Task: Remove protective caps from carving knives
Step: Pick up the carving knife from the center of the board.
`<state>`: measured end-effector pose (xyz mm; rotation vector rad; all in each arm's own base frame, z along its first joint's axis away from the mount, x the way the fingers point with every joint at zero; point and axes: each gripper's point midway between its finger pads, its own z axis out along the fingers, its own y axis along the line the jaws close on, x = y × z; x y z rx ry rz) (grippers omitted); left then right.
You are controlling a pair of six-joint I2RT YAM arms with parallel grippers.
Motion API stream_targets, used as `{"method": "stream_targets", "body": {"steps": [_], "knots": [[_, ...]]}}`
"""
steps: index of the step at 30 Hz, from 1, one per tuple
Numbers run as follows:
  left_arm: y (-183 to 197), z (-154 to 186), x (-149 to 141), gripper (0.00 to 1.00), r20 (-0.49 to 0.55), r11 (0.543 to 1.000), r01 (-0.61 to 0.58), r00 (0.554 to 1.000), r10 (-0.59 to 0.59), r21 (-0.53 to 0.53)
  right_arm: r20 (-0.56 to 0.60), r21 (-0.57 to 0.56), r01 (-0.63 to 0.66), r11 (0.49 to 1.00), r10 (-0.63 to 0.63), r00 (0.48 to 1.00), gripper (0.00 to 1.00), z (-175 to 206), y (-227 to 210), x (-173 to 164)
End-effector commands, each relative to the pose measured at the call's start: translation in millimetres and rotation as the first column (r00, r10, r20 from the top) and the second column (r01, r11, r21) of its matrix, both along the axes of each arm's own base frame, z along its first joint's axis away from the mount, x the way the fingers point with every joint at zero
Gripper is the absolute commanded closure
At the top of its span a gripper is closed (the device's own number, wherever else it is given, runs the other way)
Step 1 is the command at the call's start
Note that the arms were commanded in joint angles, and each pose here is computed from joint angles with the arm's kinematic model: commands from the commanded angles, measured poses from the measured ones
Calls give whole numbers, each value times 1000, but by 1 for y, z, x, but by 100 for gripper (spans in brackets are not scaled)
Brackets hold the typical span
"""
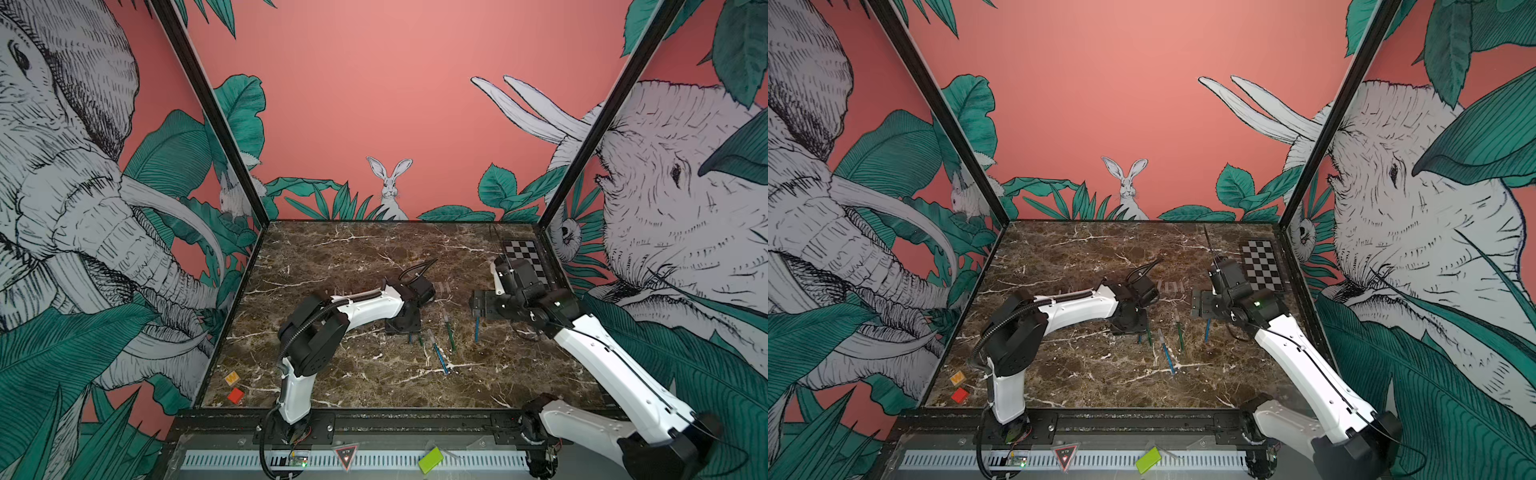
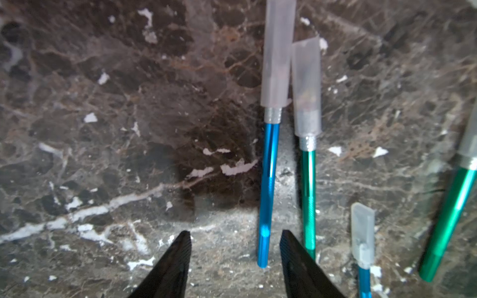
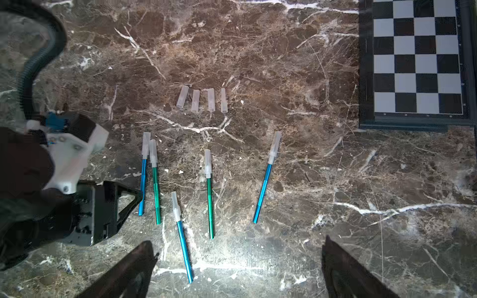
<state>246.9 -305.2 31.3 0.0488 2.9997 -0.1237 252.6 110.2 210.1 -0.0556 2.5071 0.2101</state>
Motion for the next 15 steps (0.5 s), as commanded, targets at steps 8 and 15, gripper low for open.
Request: {"method": "stream_targets", "body": {"steps": [8,15], "knots": [[-2,2,3,53,33,997,-6,999,4,78,14,55,-9,998,8,1000,2,1,-4,-30],[-3,-6,-1,59,30,995,-2,1000,-2,100,20,73,-25,997,23,1000,2,6,-3,-36]]}}
